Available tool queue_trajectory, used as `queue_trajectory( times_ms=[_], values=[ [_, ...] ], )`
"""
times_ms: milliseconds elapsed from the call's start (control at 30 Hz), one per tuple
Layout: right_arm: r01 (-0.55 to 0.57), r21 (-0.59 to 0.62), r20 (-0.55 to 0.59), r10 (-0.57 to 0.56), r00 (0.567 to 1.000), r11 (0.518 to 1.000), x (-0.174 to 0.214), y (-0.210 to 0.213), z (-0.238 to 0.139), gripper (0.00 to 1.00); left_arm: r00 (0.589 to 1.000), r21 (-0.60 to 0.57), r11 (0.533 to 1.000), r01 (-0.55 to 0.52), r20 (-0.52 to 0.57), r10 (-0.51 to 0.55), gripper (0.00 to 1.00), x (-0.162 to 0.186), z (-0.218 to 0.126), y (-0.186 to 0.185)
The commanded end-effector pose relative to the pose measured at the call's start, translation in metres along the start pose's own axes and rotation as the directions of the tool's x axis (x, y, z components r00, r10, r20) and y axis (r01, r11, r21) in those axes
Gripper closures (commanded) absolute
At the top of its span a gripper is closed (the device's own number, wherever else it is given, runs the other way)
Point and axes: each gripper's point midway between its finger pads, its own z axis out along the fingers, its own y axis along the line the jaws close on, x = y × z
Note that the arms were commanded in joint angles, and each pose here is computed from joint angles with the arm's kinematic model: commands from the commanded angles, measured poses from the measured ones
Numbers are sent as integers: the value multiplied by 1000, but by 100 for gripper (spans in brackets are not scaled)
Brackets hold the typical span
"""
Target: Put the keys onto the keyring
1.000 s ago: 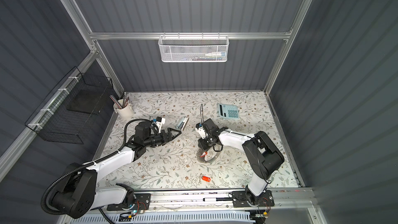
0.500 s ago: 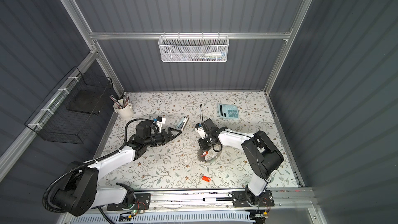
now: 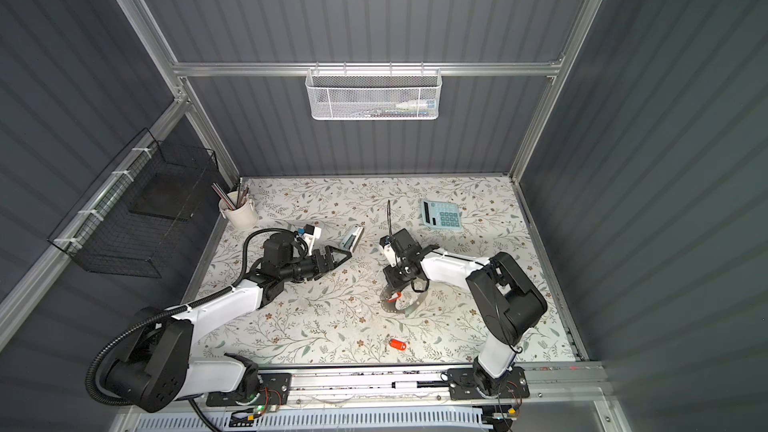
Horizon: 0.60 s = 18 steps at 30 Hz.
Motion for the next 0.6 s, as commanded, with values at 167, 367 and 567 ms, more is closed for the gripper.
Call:
queue_trajectory(
  times_ms=[167,367,567],
  values=[
    [-4,-37,14,4,1000,999,-5,9,-6,85,999,18,998,-52,2,52,0,-7,-1,-9],
    [13,-60,43,-11,999,998,-8,14,-15,100,988,-4,988,-153,-5,153,4,-14,-6,-19],
    [87,-118,116,-74,991,989,-21,28,-36,100,947,-11,948,-319,28,319,11,-30,-17,-41]
  ],
)
